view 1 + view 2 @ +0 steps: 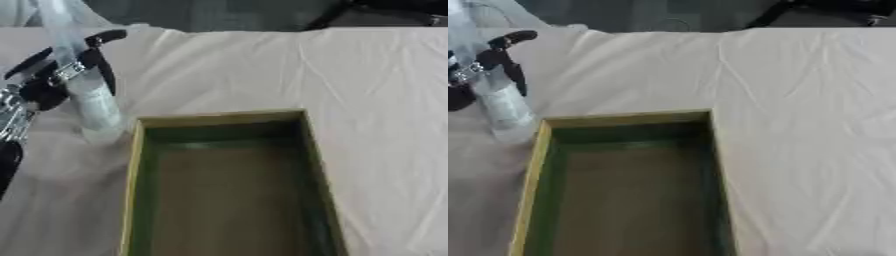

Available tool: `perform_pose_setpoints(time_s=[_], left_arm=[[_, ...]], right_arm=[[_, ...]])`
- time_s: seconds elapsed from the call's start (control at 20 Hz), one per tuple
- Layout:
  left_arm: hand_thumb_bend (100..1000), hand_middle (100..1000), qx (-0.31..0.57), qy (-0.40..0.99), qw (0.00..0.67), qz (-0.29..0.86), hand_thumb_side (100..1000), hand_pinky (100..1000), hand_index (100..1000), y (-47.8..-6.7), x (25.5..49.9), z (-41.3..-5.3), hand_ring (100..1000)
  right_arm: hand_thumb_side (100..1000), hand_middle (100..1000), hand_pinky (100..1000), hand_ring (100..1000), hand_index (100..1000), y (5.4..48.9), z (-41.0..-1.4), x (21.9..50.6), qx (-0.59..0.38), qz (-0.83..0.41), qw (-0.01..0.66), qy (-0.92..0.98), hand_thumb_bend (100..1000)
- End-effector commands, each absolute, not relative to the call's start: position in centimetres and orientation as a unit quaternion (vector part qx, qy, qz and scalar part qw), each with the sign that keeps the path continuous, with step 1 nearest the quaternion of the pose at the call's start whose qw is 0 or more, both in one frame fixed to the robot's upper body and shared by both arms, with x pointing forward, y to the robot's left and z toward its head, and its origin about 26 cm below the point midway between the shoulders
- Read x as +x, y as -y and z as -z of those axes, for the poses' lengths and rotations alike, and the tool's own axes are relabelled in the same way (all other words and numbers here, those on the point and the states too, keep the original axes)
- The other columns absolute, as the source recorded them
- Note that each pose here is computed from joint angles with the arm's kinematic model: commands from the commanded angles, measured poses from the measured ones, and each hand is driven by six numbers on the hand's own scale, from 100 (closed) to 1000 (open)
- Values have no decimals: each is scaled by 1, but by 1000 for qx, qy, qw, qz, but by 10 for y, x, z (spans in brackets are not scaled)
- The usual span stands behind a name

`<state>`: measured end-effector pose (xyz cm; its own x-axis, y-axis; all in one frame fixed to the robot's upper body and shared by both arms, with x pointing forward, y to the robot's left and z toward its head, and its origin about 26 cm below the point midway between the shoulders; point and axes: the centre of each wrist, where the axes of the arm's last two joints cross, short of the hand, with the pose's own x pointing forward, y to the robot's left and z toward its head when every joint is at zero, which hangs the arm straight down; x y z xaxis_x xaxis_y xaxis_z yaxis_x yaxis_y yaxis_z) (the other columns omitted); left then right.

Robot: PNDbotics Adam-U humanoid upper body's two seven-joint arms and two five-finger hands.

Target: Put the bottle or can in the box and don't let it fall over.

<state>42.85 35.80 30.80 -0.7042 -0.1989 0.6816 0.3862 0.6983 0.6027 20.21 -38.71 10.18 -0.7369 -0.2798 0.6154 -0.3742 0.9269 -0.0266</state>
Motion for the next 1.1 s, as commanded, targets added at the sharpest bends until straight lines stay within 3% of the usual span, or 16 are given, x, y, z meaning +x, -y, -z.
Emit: perform_pose_setpoints(time_s=[0.05, 0.4, 1.1], left_arm=[[100, 992, -56, 846, 366, 383, 551, 447, 100, -358, 425, -317, 396], [100, 984, -64, 853, 358, 374, 494, 444, 100, -357, 422, -319, 395], [100, 953, -92, 863, 355, 346, 512, 431, 100, -361, 415, -328, 380]], right_arm=[[593, 840, 980, 777, 949, 388, -108, 201, 168, -123, 267, 941, 100], [590, 839, 979, 777, 948, 390, -107, 199, 166, -117, 264, 943, 100], [587, 838, 976, 777, 946, 398, -108, 192, 168, -109, 262, 944, 100]])
